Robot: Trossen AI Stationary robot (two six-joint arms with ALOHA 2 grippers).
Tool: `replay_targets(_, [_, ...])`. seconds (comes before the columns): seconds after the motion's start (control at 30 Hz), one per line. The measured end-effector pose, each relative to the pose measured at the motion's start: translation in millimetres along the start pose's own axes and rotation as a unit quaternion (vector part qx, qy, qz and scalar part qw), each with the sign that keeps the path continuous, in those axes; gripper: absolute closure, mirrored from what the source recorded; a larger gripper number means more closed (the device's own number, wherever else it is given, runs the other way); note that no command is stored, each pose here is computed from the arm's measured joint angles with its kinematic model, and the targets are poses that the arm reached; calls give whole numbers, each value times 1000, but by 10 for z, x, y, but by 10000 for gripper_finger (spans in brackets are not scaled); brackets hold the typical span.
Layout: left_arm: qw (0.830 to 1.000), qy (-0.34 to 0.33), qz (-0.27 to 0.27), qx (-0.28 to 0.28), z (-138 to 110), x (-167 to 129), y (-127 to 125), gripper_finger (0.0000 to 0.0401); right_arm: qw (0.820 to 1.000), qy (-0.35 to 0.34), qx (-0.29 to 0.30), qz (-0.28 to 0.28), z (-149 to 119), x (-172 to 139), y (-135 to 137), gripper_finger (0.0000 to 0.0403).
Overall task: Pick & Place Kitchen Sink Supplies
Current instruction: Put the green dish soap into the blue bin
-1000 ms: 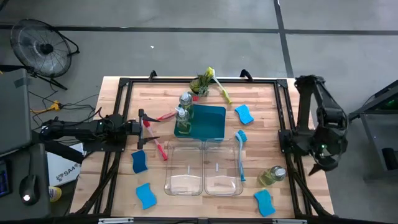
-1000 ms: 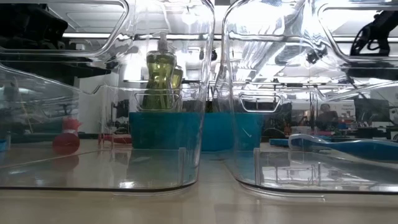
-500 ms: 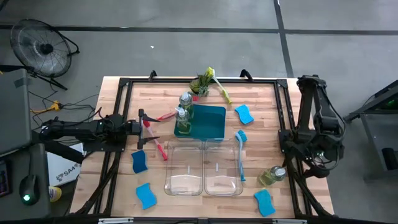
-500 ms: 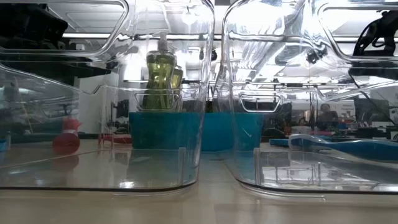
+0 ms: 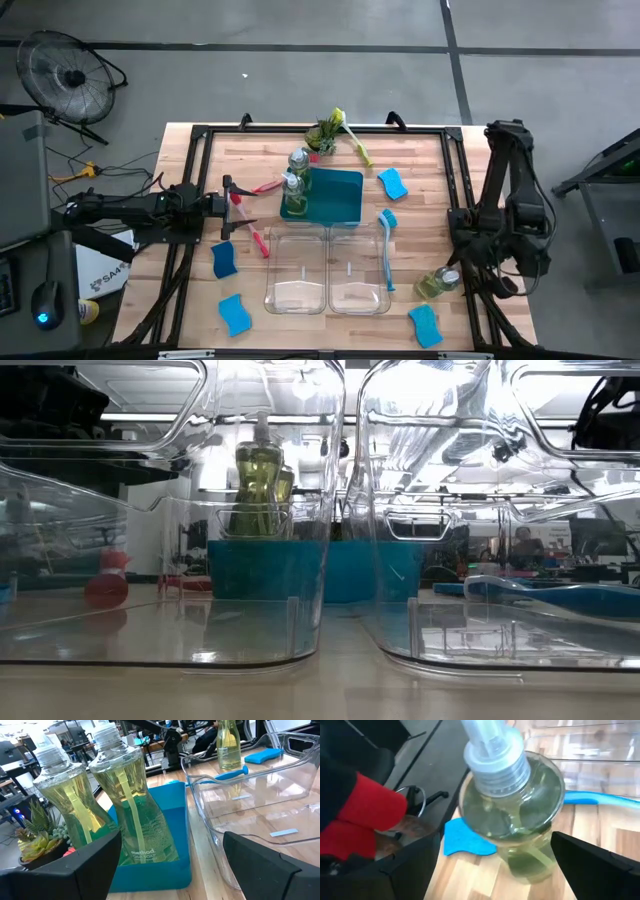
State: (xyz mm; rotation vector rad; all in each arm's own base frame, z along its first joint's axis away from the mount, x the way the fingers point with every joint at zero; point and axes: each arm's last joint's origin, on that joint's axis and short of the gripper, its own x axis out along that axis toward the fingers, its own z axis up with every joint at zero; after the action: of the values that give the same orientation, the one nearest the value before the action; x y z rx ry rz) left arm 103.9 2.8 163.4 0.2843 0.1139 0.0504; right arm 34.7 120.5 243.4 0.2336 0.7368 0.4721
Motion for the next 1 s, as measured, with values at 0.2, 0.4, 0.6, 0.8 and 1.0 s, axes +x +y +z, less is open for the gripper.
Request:
replay_targets(0.2, [1000,0,0,0,0,0,0,57,1000,1,0,-8,-12,97,76,27])
replay_targets(0.4, [1000,0,0,0,0,0,0,57,1000,1,16,-22,-19,204,132,27])
replay_targets(0.6, [1000,0,0,0,0,0,0,57,999,-4,32,-25,-24,243,163,27])
replay_targets(0.8, [1000,0,0,0,0,0,0,57,999,-11,36,-27,-19,250,169,27])
replay_targets(1.0, [1000,0,0,0,0,0,0,57,998,-29,29,-48,11,301,158,27])
